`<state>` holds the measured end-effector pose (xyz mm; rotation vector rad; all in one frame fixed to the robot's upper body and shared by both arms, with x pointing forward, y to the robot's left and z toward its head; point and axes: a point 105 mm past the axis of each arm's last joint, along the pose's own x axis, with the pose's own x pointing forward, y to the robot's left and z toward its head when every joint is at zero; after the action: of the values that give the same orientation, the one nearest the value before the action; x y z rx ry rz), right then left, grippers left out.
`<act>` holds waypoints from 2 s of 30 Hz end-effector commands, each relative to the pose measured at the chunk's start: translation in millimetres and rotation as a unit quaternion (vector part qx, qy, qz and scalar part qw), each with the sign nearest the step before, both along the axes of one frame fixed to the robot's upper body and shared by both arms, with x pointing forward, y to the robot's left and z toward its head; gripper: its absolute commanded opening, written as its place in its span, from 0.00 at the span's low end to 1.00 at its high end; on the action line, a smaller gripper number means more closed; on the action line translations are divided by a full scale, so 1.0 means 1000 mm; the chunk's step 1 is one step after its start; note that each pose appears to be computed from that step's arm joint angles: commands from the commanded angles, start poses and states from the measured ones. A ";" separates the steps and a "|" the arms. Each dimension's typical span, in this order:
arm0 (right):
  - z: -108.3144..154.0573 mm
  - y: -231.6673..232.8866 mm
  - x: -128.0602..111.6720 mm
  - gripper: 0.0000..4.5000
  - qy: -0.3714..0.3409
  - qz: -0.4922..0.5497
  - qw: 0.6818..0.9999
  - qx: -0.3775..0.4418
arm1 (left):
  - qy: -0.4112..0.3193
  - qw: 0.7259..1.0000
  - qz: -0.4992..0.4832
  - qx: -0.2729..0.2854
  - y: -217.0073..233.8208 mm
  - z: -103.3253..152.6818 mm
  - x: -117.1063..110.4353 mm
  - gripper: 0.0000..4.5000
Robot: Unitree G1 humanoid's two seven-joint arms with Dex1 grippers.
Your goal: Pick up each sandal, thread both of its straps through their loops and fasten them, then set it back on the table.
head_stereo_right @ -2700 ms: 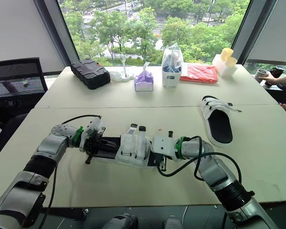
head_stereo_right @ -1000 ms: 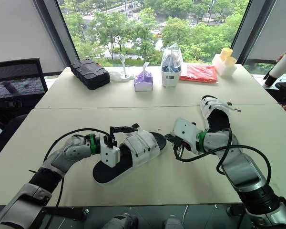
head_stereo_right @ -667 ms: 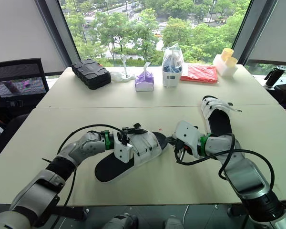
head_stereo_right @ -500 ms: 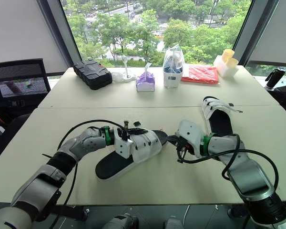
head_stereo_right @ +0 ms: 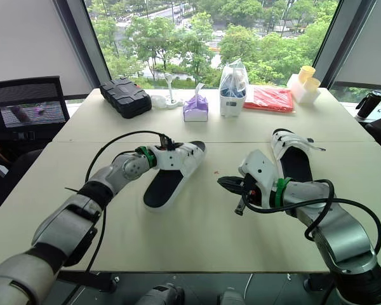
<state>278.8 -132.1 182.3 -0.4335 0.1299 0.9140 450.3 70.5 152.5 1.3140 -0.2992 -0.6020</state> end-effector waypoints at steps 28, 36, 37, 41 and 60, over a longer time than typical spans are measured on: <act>0.005 0.007 0.004 0.00 -0.026 0.006 0.999 -0.018 | 0.052 0.992 0.115 -0.005 0.005 -0.020 0.018 0.99; 0.001 0.006 0.003 0.00 -0.021 0.009 0.999 -0.024 | 0.176 0.977 0.043 -0.111 0.004 -0.041 -0.005 0.99; 0.000 0.006 0.003 0.00 -0.020 0.009 0.999 -0.025 | 0.183 0.974 0.032 -0.127 0.004 -0.038 -0.008 0.99; -0.001 0.006 0.003 0.00 -0.018 0.012 0.999 -0.028 | 0.199 0.967 0.000 -0.157 0.007 -0.029 -0.026 0.99; 0.032 -0.060 0.022 0.00 -0.042 -0.056 0.994 -0.079 | 0.421 0.803 -0.097 -0.410 0.055 0.054 -0.169 0.99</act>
<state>300.4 -185.4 194.7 -0.5719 0.2057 0.7973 296.2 126.7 199.8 0.1300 0.0663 -0.9559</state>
